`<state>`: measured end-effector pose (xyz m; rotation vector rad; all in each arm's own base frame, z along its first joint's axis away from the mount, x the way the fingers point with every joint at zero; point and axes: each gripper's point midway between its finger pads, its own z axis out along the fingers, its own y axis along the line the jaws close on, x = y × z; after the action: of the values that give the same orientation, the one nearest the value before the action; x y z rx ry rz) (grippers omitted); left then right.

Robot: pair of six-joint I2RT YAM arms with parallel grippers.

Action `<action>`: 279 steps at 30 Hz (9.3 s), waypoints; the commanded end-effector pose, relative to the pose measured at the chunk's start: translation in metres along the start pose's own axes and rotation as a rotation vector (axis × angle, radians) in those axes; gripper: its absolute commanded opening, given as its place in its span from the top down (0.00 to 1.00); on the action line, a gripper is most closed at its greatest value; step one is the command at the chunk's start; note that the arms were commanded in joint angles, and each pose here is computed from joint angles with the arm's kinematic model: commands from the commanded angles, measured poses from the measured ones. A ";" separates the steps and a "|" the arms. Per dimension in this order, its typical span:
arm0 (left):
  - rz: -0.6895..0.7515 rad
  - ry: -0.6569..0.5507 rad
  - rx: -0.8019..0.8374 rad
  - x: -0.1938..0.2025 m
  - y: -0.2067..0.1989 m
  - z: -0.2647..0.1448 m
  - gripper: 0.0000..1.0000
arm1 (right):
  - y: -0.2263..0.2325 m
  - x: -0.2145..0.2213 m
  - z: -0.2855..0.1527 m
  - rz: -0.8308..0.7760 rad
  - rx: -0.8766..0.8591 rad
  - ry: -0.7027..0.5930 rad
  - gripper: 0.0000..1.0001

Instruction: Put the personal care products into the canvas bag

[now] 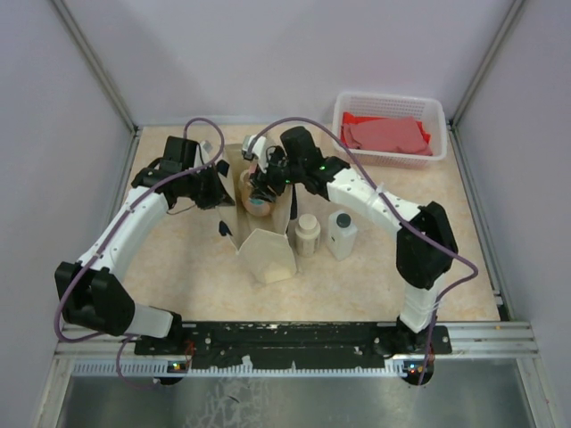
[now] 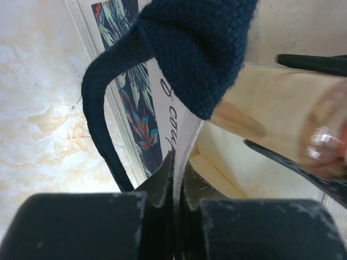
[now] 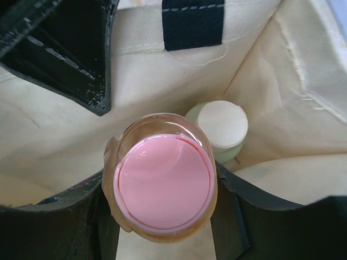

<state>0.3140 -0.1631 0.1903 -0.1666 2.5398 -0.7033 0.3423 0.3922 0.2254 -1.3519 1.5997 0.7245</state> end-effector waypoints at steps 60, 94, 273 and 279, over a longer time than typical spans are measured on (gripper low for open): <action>0.063 -0.010 0.048 -0.016 -0.014 0.002 0.95 | -0.028 -0.107 -0.114 0.024 0.358 -0.244 0.07; 0.096 0.024 0.005 -0.011 -0.006 0.000 0.94 | 0.016 0.106 -0.188 0.430 0.405 0.539 0.01; 0.123 0.011 0.060 -0.035 -0.022 0.015 0.95 | -0.007 -0.007 0.010 -0.340 0.137 0.282 0.08; 0.125 0.018 0.058 -0.037 -0.022 0.017 0.95 | -0.010 -0.044 -0.026 -0.285 0.201 0.173 0.04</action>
<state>0.3524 -0.1766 0.2008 -0.0280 2.5255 -0.7170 0.3040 0.3896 0.1498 -1.8894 1.6669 0.2909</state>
